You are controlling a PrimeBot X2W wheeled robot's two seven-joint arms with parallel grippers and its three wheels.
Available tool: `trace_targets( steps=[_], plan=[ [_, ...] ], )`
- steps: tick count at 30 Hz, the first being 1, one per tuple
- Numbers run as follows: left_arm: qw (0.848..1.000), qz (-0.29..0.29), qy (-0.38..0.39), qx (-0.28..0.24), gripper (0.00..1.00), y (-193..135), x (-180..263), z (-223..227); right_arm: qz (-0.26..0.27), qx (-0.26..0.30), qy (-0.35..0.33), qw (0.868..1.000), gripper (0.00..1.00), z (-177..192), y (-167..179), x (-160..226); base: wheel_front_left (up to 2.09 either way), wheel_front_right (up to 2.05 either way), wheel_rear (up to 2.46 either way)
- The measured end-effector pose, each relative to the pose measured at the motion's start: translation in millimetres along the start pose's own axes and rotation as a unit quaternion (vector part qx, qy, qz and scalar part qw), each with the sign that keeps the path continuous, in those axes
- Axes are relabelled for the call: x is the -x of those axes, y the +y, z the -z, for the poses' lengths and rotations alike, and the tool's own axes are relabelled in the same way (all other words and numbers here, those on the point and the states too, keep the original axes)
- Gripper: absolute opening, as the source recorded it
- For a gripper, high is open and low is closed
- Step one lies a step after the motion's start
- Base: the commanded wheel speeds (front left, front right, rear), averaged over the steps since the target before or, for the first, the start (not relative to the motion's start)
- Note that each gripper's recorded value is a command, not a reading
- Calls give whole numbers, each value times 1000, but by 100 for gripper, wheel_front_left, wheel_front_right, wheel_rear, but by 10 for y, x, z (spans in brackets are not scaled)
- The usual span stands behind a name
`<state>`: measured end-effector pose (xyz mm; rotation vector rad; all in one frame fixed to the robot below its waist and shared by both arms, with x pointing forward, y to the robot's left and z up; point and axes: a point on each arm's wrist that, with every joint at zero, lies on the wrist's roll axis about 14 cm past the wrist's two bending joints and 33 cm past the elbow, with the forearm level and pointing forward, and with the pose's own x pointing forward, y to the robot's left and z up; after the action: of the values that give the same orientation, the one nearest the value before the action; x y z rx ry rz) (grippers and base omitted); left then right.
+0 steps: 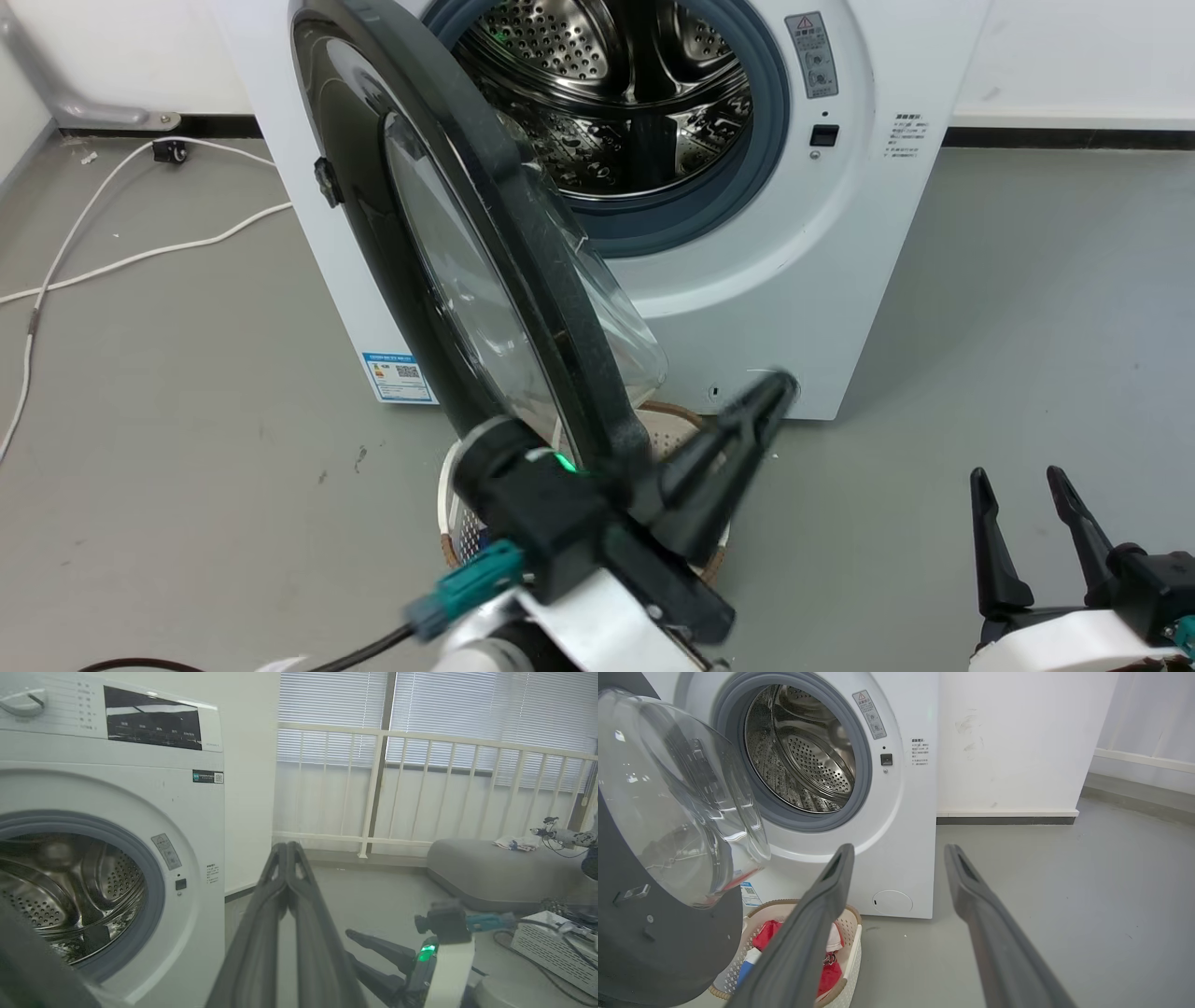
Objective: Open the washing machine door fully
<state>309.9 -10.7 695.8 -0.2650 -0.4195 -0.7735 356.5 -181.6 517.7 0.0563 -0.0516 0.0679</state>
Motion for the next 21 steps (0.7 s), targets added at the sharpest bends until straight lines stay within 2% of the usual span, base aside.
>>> trace_targets(
  steps=[4,7,11,15,21],
  plan=[
    [994,14,103,40,0,-123,101,530,-1,4,5,1000,100,24,5,-11,0,0,0],
    [983,21,168,65,0,-207,209,884,-1,4,10,1000,100,52,2,-25,0,0,0],
    [967,3,244,76,0,-155,386,1314,-1,3,13,1000,100,76,1,-48,0,0,0],
    [958,-40,275,70,0,46,500,1557,0,2,16,1000,100,104,-5,-66,0,0,0],
    [954,-90,278,60,0,289,564,1689,4,1,25,1000,100,170,-26,-64,0,0,0]
  ],
)
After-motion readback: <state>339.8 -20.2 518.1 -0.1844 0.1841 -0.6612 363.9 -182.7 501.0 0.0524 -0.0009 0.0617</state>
